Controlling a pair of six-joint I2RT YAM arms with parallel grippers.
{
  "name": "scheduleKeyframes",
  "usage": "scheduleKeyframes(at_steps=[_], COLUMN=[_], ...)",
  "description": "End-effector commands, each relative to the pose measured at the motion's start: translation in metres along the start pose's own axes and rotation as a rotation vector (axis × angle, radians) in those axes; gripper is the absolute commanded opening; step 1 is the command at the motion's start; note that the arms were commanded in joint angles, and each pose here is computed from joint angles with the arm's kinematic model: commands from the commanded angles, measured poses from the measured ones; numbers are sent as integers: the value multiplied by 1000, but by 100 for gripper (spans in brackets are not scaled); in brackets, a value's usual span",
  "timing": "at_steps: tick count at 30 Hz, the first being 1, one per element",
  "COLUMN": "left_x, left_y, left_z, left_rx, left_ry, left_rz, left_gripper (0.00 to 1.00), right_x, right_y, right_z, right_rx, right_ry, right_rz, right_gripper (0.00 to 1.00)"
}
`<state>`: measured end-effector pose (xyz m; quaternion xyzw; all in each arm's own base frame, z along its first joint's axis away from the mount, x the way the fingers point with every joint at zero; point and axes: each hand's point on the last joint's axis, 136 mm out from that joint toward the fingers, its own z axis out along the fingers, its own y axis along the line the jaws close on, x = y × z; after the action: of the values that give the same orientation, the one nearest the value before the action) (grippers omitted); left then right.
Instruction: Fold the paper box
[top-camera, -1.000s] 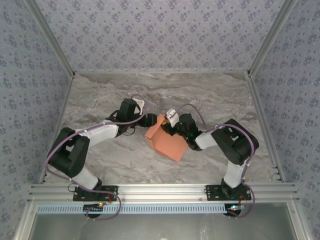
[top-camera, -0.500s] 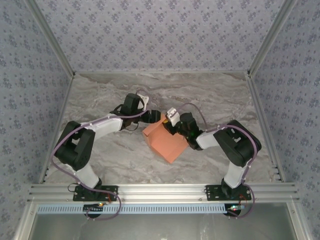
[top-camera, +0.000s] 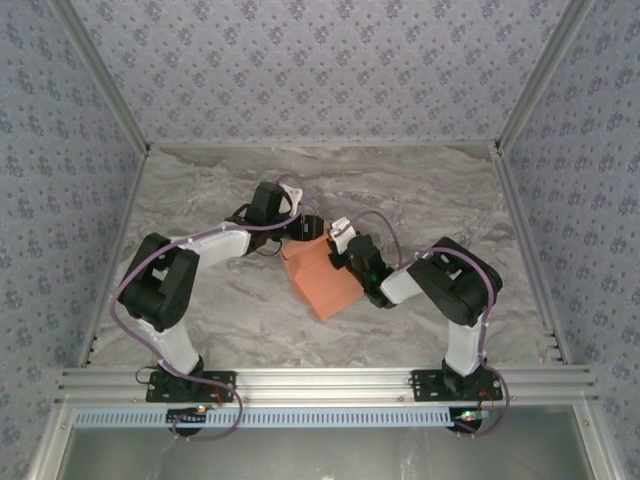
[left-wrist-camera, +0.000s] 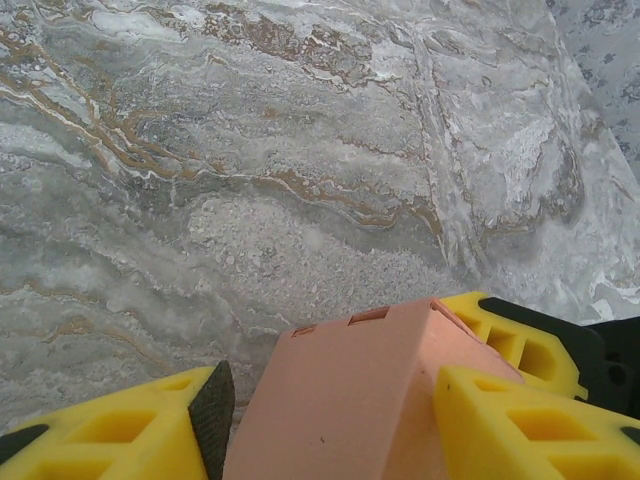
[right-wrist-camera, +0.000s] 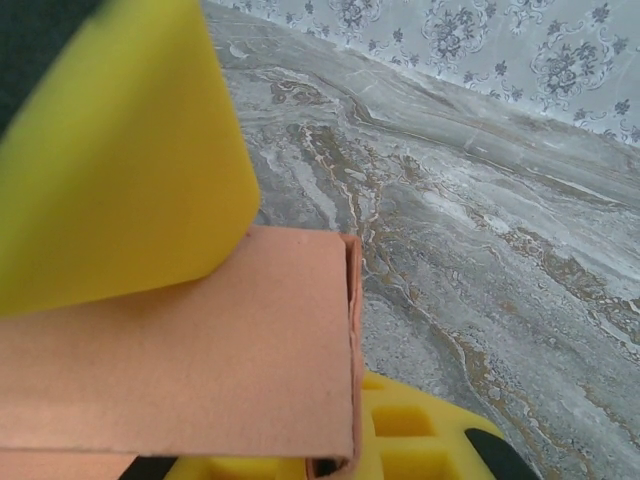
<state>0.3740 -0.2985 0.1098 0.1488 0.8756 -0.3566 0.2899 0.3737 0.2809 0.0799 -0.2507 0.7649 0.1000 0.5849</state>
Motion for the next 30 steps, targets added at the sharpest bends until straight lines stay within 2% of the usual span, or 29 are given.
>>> scheduleKeyframes(at_steps=[1, 5, 10, 14, 19, 23, 24, 27, 30], left_x=[32, 31, 30, 33, 36, 34, 33, 27, 23], left_y=[15, 15, 10, 8, 9, 12, 13, 18, 21], left_z=[11, 11, 11, 14, 17, 14, 12, 5, 0], left_rx=[-38, -37, -13, 9, 18, 9, 4, -18, -31], left_ry=[107, 112, 121, 129, 129, 124, 120, 109, 102], left_rz=[-16, -16, -25, -47, -69, -71, -72, -69, -67], left_gripper=[56, 55, 56, 55, 55, 57, 58, 61, 64], right_x=[3, 16, 31, 32, 33, 35, 35, 30, 22], right_y=[4, -2, 7, 5, -6, -8, -9, -6, 1], right_z=[-1, -8, -4, 6, 14, 12, 11, 3, -9], right_rx=[-19, -71, -105, -63, 37, 55, 57, 17, -58], right_ry=[4, 40, 82, 86, 79, 80, 82, 77, 62], right_rz=[-26, 35, 42, 47, 60, 68, 68, 69, 74], right_gripper=[19, 30, 32, 28, 16, 14, 15, 31, 36])
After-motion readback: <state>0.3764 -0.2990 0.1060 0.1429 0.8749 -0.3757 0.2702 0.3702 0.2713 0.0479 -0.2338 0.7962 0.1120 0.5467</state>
